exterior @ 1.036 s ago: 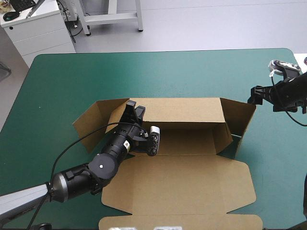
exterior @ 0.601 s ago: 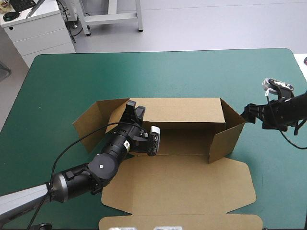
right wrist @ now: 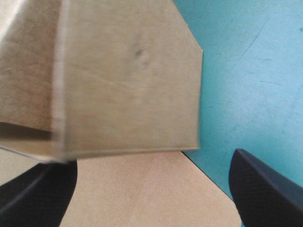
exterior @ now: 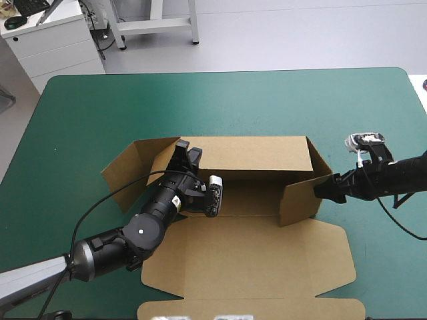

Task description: Fold the box

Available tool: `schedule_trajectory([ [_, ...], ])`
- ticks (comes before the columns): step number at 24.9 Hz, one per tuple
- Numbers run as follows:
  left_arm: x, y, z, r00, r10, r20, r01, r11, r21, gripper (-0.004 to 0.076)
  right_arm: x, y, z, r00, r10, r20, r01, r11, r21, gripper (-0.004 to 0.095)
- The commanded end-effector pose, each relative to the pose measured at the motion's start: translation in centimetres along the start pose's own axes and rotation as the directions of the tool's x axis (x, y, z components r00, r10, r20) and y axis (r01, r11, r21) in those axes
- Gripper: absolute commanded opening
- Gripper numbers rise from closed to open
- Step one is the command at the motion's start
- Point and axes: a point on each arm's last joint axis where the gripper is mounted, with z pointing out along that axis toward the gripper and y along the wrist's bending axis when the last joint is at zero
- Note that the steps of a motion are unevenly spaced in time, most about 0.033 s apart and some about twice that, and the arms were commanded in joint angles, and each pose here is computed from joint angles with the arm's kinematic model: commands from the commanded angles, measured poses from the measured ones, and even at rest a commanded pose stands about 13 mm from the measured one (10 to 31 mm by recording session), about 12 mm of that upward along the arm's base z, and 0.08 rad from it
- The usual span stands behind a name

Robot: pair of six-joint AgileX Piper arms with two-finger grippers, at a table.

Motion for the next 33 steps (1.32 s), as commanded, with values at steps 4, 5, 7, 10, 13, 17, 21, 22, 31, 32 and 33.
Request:
schedule_trajectory([
  [4, -0.6, 1.4, -0.7, 0.998, 0.043, 0.055, -0.040, 0.997, -0.063, -0.0010, -1.0, 1.5, -1.2, 0.992, -0.071, 0.109, 0.078, 0.995, -0.062, 0.0791],
  [5, -0.6, 1.4, -0.7, 0.998, 0.043, 0.055, -0.040, 0.997, -0.063, -0.0010, -1.2, 1.5, -1.2, 0.990, -0.073, 0.124, 0.081, 0.995, -0.062, 0.0791],
  [7, -0.6, 1.4, -0.7, 0.998, 0.043, 0.055, -0.040, 0.997, -0.063, -0.0010, -1.3, 1.5, -1.2, 0.986, -0.084, 0.142, 0.093, 0.994, -0.062, 0.0791],
  [10, -0.6, 1.4, -0.7, 0.997, 0.046, 0.055, -0.042, 0.997, -0.063, -0.0010, -1.7, 2.2, -0.6, 0.981, -0.127, 0.145, 0.135, 0.990, -0.049, 0.0791],
  [13, -0.6, 1.4, -0.7, 0.997, 0.045, 0.055, -0.042, 0.997, -0.063, -0.0010, -1.3, 3.2, 1.4, 0.974, -0.149, 0.169, 0.147, 0.989, 0.023, 0.0791],
  [17, -0.6, 1.4, -0.7, 0.997, 0.045, 0.055, -0.042, 0.997, -0.063, -0.0010, 0.7, 4.8, 2.4, 0.938, -0.197, 0.286, 0.156, 0.975, 0.161, 0.0789],
  [21, -0.6, 1.4, -0.7, 0.997, 0.045, 0.055, -0.042, 0.997, -0.063, -0.0010, 2.3, 5.8, 2.8, 0.902, -0.224, 0.370, 0.142, 0.961, 0.236, 0.0785],
  [22, -0.6, 1.4, -0.7, 0.997, 0.045, 0.055, -0.042, 0.997, -0.063, -0.0010, 2.7, 5.9, 3.0, 0.897, -0.224, 0.381, 0.136, 0.960, 0.243, 0.0785],
  [31, -0.6, 1.4, -0.7, 0.997, 0.045, 0.055, -0.042, 0.997, -0.063, -0.0010, 3.9, 6.6, 5.2, 0.873, -0.238, 0.426, 0.121, 0.951, 0.284, 0.0659],
  [32, -0.6, 1.4, -0.7, 0.997, 0.045, 0.055, -0.042, 0.997, -0.063, -0.0010, 3.7, 6.8, 5.2, 0.866, -0.238, 0.439, 0.118, 0.951, 0.285, 0.0634],
  [33, -0.6, 1.4, -0.7, 0.997, 0.045, 0.055, -0.042, 0.997, -0.063, -0.0010, 3.7, 7.0, 5.2, 0.860, -0.243, 0.448, 0.119, 0.951, 0.287, 0.0614],
])
